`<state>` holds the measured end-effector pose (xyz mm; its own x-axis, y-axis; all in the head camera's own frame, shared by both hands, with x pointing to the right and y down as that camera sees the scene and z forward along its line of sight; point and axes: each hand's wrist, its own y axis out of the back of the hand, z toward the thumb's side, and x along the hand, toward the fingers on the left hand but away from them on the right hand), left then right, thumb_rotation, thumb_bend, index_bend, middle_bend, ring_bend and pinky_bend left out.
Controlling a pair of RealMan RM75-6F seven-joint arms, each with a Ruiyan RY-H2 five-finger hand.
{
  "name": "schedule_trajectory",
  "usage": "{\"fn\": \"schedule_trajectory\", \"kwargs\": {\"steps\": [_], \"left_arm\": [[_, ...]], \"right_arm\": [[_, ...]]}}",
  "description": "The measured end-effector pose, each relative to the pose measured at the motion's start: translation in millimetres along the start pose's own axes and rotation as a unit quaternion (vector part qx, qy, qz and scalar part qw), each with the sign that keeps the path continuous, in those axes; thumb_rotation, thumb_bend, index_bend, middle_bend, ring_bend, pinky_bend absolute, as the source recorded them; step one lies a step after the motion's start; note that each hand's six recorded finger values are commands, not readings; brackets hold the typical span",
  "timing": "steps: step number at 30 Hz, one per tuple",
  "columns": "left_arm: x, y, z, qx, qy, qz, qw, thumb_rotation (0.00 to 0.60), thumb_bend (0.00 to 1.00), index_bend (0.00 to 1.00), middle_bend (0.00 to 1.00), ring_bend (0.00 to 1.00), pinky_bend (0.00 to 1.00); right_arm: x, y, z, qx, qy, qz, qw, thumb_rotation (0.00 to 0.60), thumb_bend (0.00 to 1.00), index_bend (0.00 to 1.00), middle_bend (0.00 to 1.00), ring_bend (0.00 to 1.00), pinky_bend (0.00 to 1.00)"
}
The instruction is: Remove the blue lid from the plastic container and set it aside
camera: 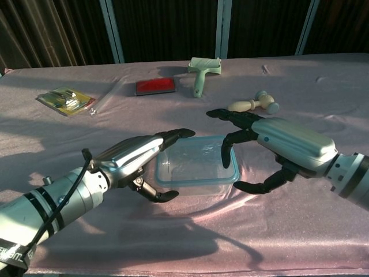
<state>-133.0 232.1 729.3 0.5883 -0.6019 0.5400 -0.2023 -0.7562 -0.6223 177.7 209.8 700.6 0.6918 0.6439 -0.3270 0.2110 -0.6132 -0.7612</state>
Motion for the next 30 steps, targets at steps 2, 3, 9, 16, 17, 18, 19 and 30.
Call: {"fn": "schedule_trajectory", "kwargs": {"steps": [2, 3, 9, 16, 17, 18, 19, 30], "left_arm": [[-0.1, -0.2, -0.7, 0.000, 0.001, 0.000, 1.0000, 0.600, 0.33, 0.00, 0.78, 0.53, 0.31], [-0.1, -0.4, -1.0, 0.000, 0.002, -0.001, 1.0000, 0.600, 0.33, 0.00, 0.78, 0.53, 0.31], [-0.4, -1.5, -0.4, 0.002, -0.001, -0.003, 1.0000, 0.600, 0.33, 0.00, 0.78, 0.53, 0.31], [-0.8, -2.0, 1.7, -0.003, -0.006, -0.003, 1.0000, 0.600, 0.33, 0.00, 0.78, 0.53, 0.31], [-1.0, -2.0, 1.8, -0.003, -0.006, -0.003, 1.0000, 0.600, 0.33, 0.00, 0.78, 0.53, 0.32], [-1.2, -2.0, 2.0, -0.003, -0.007, -0.003, 1.0000, 0.600, 0.33, 0.00, 0.78, 0.53, 0.32], [-1.4, -2.3, 2.0, -0.002, -0.007, -0.004, 1.0000, 0.600, 0.33, 0.00, 0.78, 0.53, 0.32], [-1.9, -3.8, 0.5, -0.005, -0.009, -0.009, 0.9999, 0.600, 0.32, 0.00, 0.78, 0.53, 0.34]], "right_arm": [[-0.3, -0.8, -0.3, 0.000, 0.000, 0.001, 1.0000, 0.600, 0.41, 0.63, 0.11, 0.00, 0.00], [-0.5, -0.8, -0.3, 0.000, 0.000, 0.000, 1.0000, 0.600, 0.41, 0.63, 0.11, 0.00, 0.00], [-1.7, 1.1, -1.4, 0.002, 0.000, -0.006, 1.0000, 0.600, 0.41, 0.64, 0.12, 0.00, 0.00], [-2.6, 4.8, -2.5, -0.005, -0.001, -0.013, 0.9999, 0.600, 0.42, 0.65, 0.12, 0.00, 0.00], [-2.7, 5.0, -2.5, -0.007, -0.001, -0.014, 0.9999, 0.600, 0.42, 0.65, 0.12, 0.00, 0.00], [-2.9, 5.1, -2.4, -0.008, -0.001, -0.014, 0.9999, 0.600, 0.42, 0.65, 0.12, 0.00, 0.00], [-3.0, 5.1, -2.2, -0.009, 0.000, -0.015, 0.9999, 0.600, 0.42, 0.65, 0.12, 0.00, 0.00], [-3.6, 7.9, -3.5, -0.003, 0.004, -0.027, 0.9996, 0.600, 0.43, 0.65, 0.13, 0.00, 0.00]]}}
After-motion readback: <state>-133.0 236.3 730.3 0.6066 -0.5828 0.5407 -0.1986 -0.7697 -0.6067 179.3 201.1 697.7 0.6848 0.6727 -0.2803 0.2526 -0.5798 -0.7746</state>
